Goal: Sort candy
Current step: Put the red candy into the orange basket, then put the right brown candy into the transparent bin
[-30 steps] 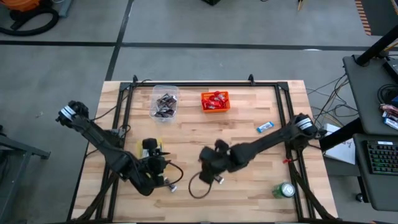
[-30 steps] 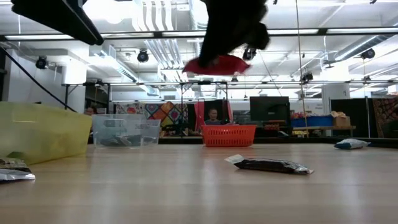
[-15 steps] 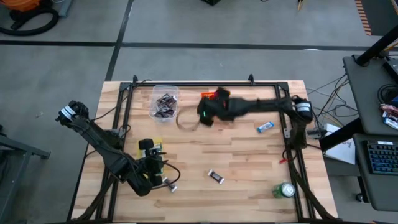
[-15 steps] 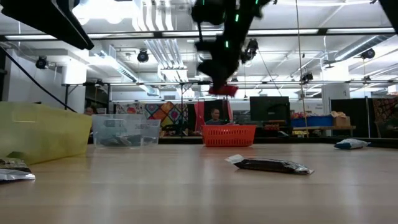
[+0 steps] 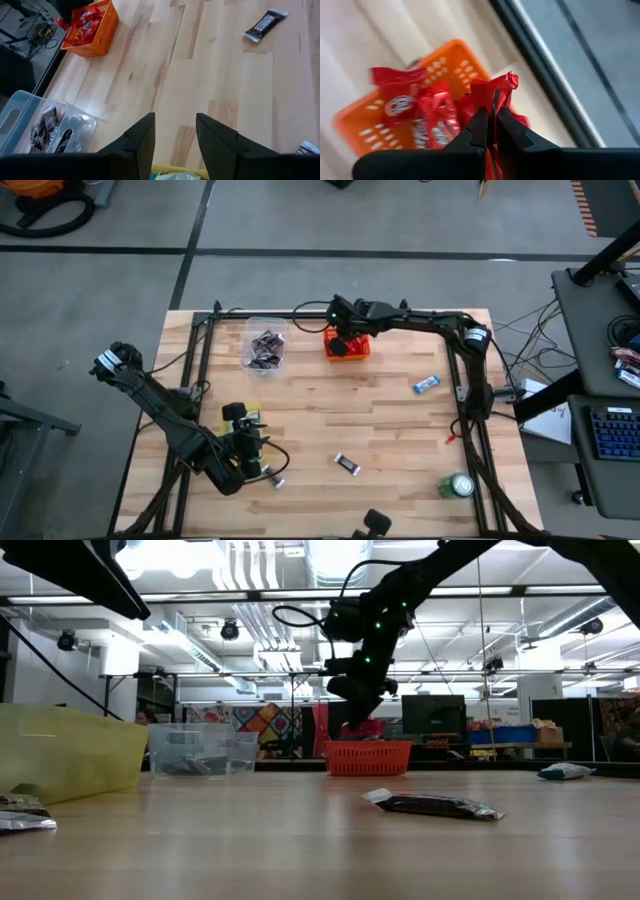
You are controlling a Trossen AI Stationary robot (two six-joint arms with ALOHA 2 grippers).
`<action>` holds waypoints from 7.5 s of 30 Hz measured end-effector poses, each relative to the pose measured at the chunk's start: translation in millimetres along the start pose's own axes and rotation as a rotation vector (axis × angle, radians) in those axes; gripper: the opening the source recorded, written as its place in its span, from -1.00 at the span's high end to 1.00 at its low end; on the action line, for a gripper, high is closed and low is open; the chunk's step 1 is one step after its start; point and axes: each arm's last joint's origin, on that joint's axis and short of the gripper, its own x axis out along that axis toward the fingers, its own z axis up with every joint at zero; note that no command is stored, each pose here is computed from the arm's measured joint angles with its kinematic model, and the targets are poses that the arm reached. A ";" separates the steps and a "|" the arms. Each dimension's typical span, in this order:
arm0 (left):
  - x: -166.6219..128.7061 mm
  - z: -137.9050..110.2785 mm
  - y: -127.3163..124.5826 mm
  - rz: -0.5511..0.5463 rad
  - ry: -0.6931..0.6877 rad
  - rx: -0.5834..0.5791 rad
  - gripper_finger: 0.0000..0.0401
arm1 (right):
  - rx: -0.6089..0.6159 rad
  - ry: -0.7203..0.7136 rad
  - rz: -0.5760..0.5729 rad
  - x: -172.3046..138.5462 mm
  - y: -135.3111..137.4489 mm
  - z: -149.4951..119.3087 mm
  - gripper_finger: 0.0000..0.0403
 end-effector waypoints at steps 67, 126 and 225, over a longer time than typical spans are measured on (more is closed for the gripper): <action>-40.0 -19.9 -27.2 -0.023 -0.274 0.236 0.37 | -0.138 -0.114 0.376 -120.5 297.9 -216.8 0.20; 9.9 -26.9 -20.5 0.008 -0.492 -0.259 0.37 | -0.255 -0.749 0.490 -89.5 272.2 -152.8 0.89; 43.8 -0.1 -22.7 -0.231 -0.474 -0.152 0.91 | -0.490 -1.088 0.274 -101.8 304.5 -130.6 0.85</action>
